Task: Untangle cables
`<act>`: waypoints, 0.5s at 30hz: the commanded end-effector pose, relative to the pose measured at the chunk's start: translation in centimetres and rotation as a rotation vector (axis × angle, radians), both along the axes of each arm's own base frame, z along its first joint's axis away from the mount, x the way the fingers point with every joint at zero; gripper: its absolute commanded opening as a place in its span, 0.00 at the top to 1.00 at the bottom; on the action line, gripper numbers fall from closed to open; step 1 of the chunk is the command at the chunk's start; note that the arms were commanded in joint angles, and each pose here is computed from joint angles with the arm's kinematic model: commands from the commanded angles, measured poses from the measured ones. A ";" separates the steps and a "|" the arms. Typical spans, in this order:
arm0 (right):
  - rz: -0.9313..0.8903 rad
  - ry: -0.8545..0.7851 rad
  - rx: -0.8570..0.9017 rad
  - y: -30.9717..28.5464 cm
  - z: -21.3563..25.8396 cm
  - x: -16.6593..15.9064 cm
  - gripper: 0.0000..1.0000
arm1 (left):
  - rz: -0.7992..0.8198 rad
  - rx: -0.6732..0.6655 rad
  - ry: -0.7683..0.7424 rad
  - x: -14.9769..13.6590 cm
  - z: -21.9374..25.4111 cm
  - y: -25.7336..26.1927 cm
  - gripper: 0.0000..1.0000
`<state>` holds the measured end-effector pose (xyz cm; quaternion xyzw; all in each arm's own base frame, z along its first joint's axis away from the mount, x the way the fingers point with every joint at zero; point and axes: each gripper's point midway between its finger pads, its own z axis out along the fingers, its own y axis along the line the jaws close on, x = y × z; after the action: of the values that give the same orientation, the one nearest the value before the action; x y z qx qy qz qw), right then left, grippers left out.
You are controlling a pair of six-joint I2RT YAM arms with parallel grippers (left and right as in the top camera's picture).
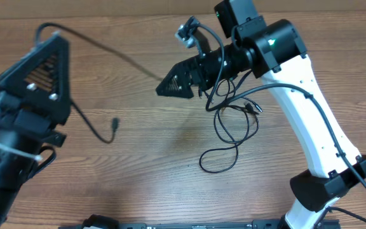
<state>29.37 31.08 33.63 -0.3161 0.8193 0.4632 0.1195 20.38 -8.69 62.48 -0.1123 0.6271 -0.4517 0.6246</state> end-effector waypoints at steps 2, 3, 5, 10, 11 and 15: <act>0.105 -0.092 0.066 1.4 2.0 -2.1 0.00 | -0.141 -0.002 0.033 0.4 -0.5 -2.4 0.96; 0.108 -0.103 0.060 1.6 1.9 -2.1 0.00 | -0.154 -0.001 0.039 0.5 -0.6 -2.7 0.96; 0.096 -0.141 0.034 1.9 1.6 -1.7 0.00 | -0.189 -0.015 0.058 0.6 -0.8 -3.2 0.96; 0.024 -0.221 -0.047 1.5 0.6 0.4 0.00 | -0.221 -0.022 0.069 0.5 -0.9 -3.7 0.96; 0.012 -0.226 -0.059 1.4 0.5 0.6 0.00 | -0.221 -0.023 0.070 0.5 -0.9 -3.7 0.96; -0.004 -0.236 -0.071 1.3 0.4 1.0 0.00 | -0.222 -0.023 0.073 0.5 -1.0 -3.7 0.96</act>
<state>29.84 32.89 32.97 -0.3693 0.8143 0.4127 0.1738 21.59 -12.20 61.20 -0.0737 0.6561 -0.5108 0.5506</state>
